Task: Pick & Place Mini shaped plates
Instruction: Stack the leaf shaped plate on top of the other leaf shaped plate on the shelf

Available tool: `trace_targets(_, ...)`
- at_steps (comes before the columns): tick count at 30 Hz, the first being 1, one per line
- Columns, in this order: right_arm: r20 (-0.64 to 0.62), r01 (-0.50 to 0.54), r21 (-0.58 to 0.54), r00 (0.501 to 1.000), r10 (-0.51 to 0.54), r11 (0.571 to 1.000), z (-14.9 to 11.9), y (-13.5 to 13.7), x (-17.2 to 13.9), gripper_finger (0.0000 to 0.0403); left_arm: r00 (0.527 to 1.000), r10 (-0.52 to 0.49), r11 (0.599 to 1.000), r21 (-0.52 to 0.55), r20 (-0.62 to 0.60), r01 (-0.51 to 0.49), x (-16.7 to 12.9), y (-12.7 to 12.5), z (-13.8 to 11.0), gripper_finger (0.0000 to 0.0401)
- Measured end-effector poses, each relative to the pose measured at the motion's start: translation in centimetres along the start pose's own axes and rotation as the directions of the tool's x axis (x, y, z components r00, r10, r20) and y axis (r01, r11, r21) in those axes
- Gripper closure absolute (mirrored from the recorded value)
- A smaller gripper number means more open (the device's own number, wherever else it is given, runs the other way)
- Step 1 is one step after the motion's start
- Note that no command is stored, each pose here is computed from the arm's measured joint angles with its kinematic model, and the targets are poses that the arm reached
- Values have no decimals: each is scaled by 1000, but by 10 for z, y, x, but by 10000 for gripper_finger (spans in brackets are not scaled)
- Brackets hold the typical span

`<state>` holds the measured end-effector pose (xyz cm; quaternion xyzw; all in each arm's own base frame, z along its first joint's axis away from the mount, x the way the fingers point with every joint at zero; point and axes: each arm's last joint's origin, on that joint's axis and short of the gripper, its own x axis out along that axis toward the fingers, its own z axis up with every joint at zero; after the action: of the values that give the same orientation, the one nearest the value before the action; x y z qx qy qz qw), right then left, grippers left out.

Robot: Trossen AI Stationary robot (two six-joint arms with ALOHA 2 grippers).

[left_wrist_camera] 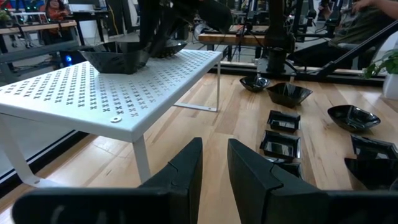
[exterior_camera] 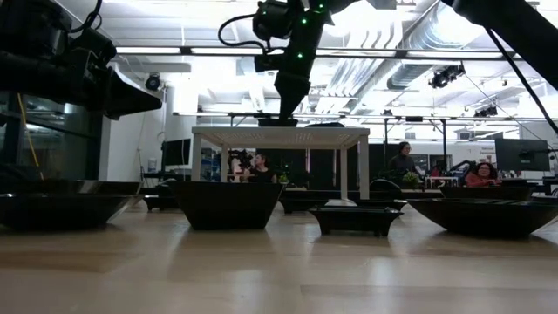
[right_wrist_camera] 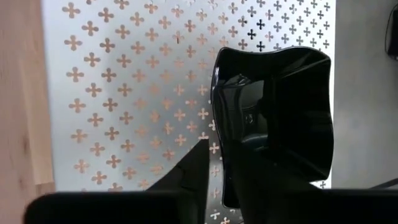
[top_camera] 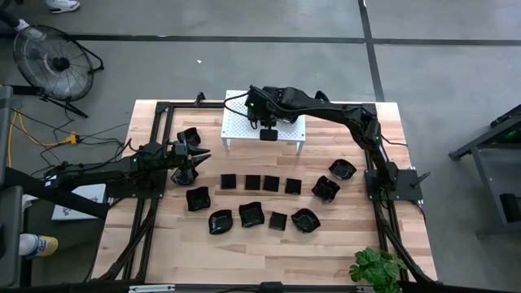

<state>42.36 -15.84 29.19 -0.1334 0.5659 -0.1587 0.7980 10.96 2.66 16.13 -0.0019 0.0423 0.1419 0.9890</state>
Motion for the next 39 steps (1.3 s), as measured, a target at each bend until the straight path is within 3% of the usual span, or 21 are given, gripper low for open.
trace_targets(5,20,3,37,1000,-4,999,1,1,-10,299,1000,0,1000,0,0,0,0,0,0,328)
trace_targets(11,53,-2,131,999,-5,991,-5,1,-48,267,1000,0,1000,0,0,0,0,0,0,328)
trace_targets(16,8,-20,245,1000,18,969,-21,0,-79,259,1000,0,1000,0,0,0,0,0,0,328)
trace_targets(27,-164,-127,425,963,214,896,-51,8,-106,258,1000,0,1000,0,0,0,0,0,0,328)
trace_targets(39,-128,-286,456,916,380,843,-55,20,-116,257,1000,0,1000,0,-1,0,0,0,0,328)
